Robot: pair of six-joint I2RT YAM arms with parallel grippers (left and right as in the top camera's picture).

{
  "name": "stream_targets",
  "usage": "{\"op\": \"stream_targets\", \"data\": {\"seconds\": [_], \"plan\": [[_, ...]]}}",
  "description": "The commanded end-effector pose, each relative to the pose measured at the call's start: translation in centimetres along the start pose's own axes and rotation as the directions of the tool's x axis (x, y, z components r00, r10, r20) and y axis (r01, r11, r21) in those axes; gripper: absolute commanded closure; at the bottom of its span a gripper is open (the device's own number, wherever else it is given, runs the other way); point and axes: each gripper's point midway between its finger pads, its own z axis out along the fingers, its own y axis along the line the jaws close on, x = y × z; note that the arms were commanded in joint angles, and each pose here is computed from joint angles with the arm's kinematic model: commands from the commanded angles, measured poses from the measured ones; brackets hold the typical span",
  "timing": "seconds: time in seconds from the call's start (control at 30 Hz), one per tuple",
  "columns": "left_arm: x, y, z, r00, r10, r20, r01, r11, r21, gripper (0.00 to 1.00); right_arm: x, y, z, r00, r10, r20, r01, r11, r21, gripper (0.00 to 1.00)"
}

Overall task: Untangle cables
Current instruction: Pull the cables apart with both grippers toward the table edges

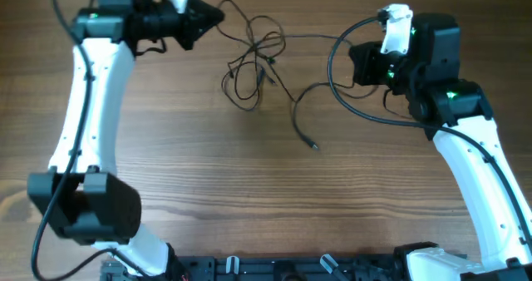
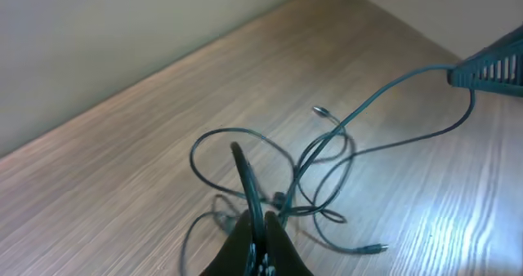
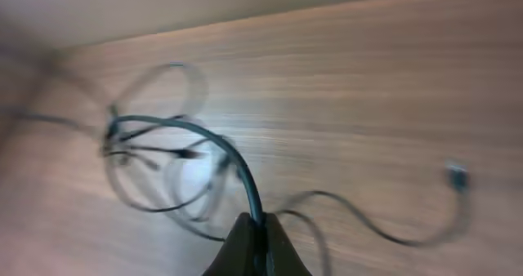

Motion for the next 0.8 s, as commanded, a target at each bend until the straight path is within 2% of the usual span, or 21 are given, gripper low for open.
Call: {"op": "stream_targets", "data": {"seconds": [0.0,0.1,0.27,0.5,0.77], "plan": [[-0.9,1.2,-4.3,0.999,-0.006,0.038,0.010,0.995,-0.097,0.96,-1.3,-4.3,-1.5,0.996,0.045,0.083,-0.065,0.963,0.261,0.96],[-0.7,2.4,-6.2,0.998,-0.025,0.050,0.032,0.989,-0.142,0.96,-0.9,-5.4,-1.8,0.995,0.055,0.078,-0.077,0.945,0.317,0.96],[-0.3,4.2,-9.4,0.996,-0.046,0.078,0.062,0.975,-0.215,0.96,-0.2,-9.3,-2.7,0.988,0.114,0.105,-0.152,0.854,0.497,0.96],[-0.3,5.2,-13.3,0.992,-0.051,0.113,0.082,0.952,-0.294,0.96,1.7,-14.4,-1.6,0.974,0.218,0.056,-0.210,0.792,0.574,0.96],[-0.7,5.0,-15.2,0.991,-0.034,0.130,0.076,0.939,-0.336,0.96,3.7,-19.2,-0.8,0.945,0.325,0.044,-0.276,0.717,0.640,0.96]]}}
